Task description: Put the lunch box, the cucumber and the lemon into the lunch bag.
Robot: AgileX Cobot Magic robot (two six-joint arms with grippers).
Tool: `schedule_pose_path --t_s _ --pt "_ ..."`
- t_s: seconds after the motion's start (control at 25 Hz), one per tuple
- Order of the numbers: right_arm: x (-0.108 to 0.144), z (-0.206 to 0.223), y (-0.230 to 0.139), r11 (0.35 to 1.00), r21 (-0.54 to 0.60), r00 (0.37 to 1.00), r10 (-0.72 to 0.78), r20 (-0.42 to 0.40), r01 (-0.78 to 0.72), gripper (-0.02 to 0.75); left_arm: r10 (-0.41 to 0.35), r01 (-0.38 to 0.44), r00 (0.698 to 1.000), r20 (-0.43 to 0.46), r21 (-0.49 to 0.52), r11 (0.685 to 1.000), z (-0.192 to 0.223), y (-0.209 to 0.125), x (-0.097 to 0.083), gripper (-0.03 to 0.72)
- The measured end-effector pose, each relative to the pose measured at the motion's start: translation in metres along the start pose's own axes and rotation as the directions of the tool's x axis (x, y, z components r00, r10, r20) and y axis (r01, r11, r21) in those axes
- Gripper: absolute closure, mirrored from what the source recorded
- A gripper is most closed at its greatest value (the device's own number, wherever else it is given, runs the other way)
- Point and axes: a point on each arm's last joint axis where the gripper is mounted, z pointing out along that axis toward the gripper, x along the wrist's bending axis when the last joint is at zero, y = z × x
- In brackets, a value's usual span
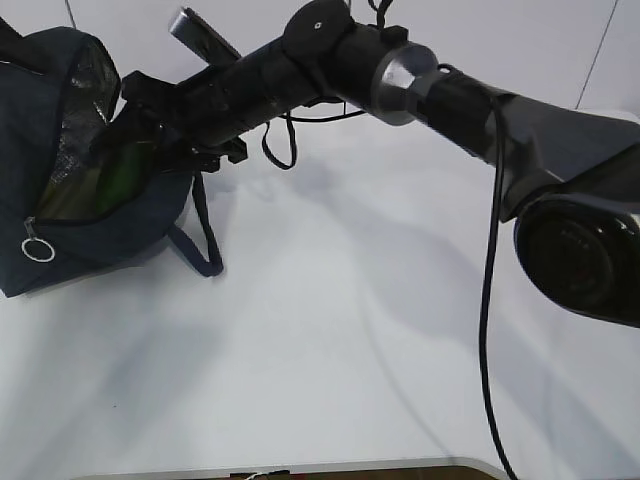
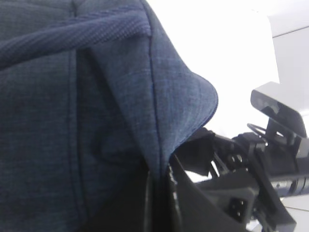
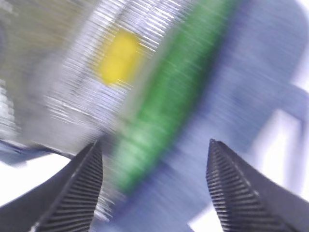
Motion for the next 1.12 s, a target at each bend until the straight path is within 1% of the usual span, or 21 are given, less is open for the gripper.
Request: schedule_pose_path --t_s 0.12,0.24,0.36,0.52,0.68,0.8,0.92,1.04,1.12 --pt "-0.002 -0.005 0.001 0.999 0.015 0.998 -0.036 0.043 0.035 0.206 0.0 0.0 1.0 0.0 0.0 1.0 0.0 0.0 0.0 0.705" --pt "-0.003 -0.012 0.001 0.997 0.047 0.991 -0.061 0.117 0.056 0.206 0.0 0.0 1.0 0.0 0.0 1.0 0.0 0.0 0.0 0.705" --pt "-0.008 -0.016 -0.001 0.995 0.084 0.978 -0.061 0.199 0.045 0.206 0.0 0.0 1.0 0.0 0.0 1.0 0.0 0.0 0.0 0.705" --pt "-0.014 -0.017 -0.002 0.994 0.103 0.962 -0.07 0.263 0.044 0.206 0.0 0.0 1.0 0.0 0.0 1.0 0.0 0.0 0.0 0.705" --pt "-0.015 -0.017 0.001 0.997 0.066 0.958 -0.063 0.28 0.046 0.206 0.0 0.0 1.0 0.0 0.0 1.0 0.0 0.0 0.0 0.705" --pt "-0.014 -0.017 0.004 0.999 0.029 0.964 -0.043 0.262 0.036 0.206 0.0 0.0 1.0 0.0 0.0 1.0 0.0 0.0 0.0 0.705" --pt "-0.018 -0.011 0.001 1.0 0.029 0.97 -0.016 0.242 0.009 0.206 0.001 -0.001 1.0 -0.002 0.001 1.0 0.0 0.0 0.0 0.705" --pt "-0.026 -0.005 -0.002 0.999 0.04 0.969 -0.006 0.247 -0.004 0.206 0.001 -0.001 1.0 -0.002 0.001 1.0 0.0 0.0 0.0 0.705" --pt "-0.026 -0.005 -0.002 0.999 0.035 0.969 -0.006 0.247 -0.003 0.206 0.001 -0.001 1.0 -0.004 0.002 1.0 0.0 0.0 0.0 0.705"
